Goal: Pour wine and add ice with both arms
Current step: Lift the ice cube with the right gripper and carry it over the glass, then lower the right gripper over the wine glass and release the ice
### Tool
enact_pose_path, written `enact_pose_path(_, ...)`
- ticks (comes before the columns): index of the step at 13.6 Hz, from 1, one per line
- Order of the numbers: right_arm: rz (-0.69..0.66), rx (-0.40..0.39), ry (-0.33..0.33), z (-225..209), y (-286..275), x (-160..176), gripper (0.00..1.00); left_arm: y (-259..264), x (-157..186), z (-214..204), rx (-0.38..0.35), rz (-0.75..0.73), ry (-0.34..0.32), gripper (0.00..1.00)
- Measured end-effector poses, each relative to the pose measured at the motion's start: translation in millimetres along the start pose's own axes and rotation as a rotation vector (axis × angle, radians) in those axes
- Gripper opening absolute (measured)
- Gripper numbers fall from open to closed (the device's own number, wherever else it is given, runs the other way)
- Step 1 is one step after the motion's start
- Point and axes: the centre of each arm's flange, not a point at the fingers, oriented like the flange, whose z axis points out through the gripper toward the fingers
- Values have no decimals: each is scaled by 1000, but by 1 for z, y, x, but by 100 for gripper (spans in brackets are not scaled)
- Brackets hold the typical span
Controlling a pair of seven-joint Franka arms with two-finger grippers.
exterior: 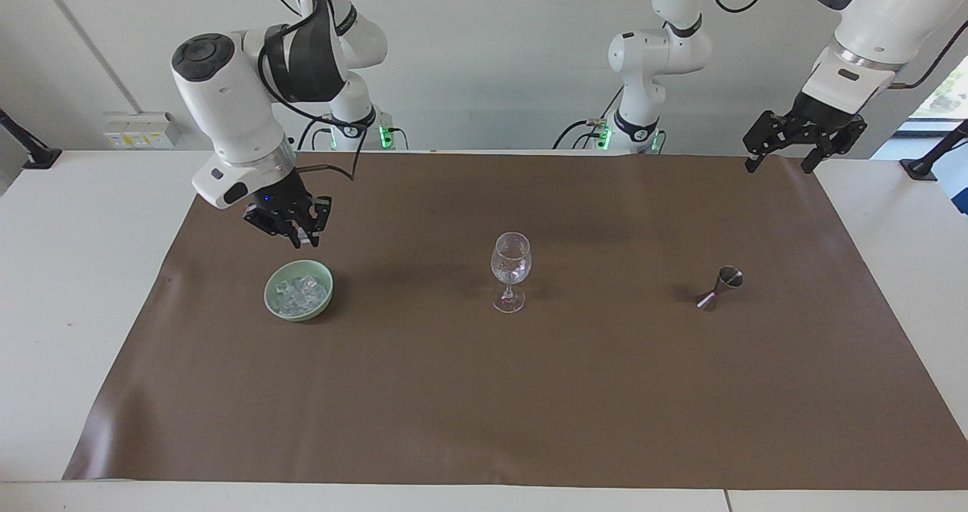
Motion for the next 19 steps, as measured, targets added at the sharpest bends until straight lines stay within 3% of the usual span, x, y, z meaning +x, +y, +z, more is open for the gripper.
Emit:
enact_pose_path(9, 164, 37, 21, -28, -118, -18, 27, -8, -4, -3, -19, -19, -6, 100)
enact_pose_path(13, 229, 132, 58, -33, -138, -15, 27, -11, -11, -16, -17, -25, 20, 100)
enact_pose_path(19, 308, 216, 92, -13, -214, -17, 27, -11, -14, -20, -17, -25, 27, 100)
